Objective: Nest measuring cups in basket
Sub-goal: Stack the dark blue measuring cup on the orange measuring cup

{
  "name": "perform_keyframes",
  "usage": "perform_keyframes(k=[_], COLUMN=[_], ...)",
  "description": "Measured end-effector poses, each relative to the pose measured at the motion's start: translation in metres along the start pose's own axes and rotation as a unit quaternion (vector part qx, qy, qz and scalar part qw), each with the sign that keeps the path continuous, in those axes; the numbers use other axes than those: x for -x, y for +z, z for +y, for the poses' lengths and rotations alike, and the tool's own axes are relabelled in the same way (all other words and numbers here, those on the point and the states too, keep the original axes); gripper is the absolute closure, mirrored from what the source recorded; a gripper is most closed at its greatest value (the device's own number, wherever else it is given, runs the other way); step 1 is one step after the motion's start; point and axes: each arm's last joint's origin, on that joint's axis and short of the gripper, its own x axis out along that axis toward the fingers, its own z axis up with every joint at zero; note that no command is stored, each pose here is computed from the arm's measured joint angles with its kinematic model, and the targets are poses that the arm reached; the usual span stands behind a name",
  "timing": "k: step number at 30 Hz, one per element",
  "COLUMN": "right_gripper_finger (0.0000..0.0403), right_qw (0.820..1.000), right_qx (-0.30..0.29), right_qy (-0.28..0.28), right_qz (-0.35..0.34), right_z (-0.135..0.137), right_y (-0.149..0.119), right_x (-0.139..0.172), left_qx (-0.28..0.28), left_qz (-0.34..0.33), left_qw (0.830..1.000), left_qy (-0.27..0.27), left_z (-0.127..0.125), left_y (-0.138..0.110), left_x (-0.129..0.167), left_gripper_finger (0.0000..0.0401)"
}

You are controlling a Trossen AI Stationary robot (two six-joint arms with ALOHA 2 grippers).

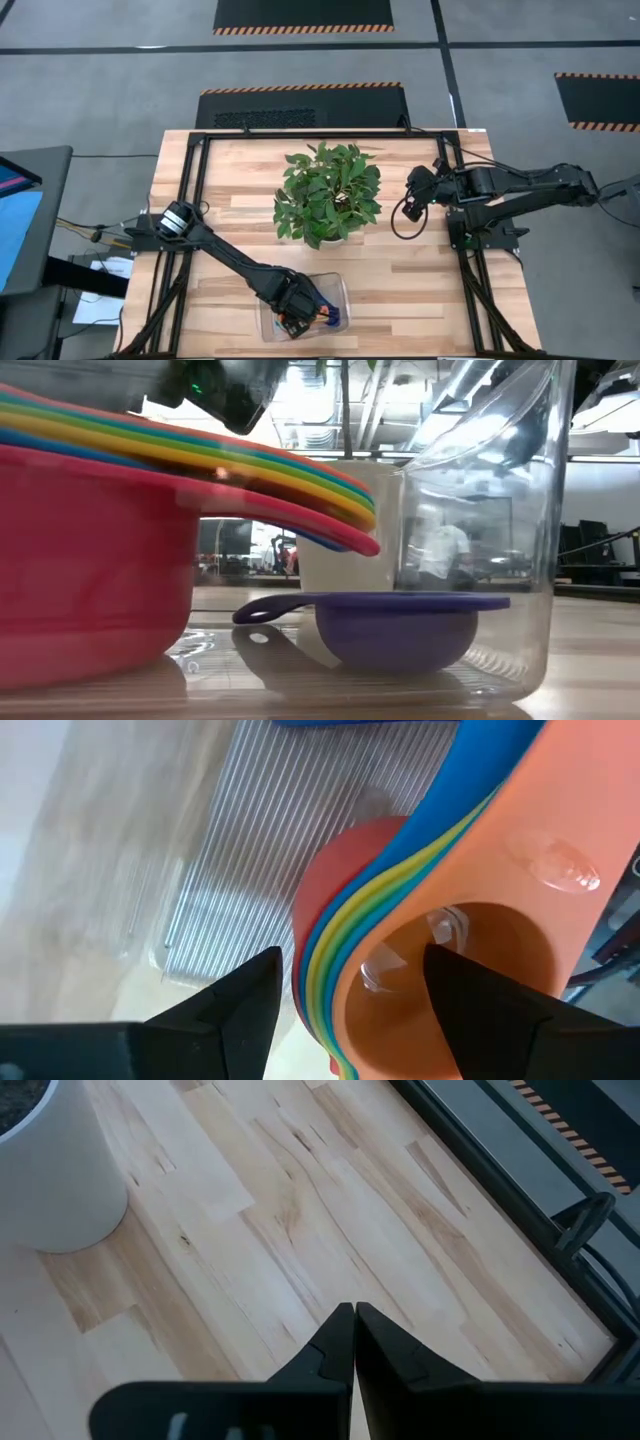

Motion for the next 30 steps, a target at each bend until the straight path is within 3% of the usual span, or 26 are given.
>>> perform_keyframes(k=[12, 15, 23, 30], right_gripper_finger=[0.0370, 0.0370, 0.0370, 0.0370], right_qw=[1.000, 1.000, 1.000, 1.000], right_qx=[0.000, 0.000, 0.000, 0.000], right_qy=[0.002, 0.003, 0.004, 0.004], right_qz=[0.001, 0.002, 0.002, 0.002], right_z=[0.000, 0.000, 0.000, 0.000], right_y=[0.000, 0.000, 0.000, 0.000], right_x=[0.000, 0.000, 0.000, 0.000], left_qx=[-0.029, -0.029, -0.041, -0.040], left_qz=[-0.004, -0.004, -0.009, -0.012], left_qw=[0.999, 0.999, 0.999, 0.999], left_qy=[0.012, 0.013, 0.010, 0.003], left_z=[0.000, 0.000, 0.000, 0.002], left_y=[0.002, 0.002, 0.006, 0.011], left_x=[-0.009, -0.009, -0.008, -0.007], left_gripper_finger=[0.0183, 0.0218, 0.0356, 0.0361])
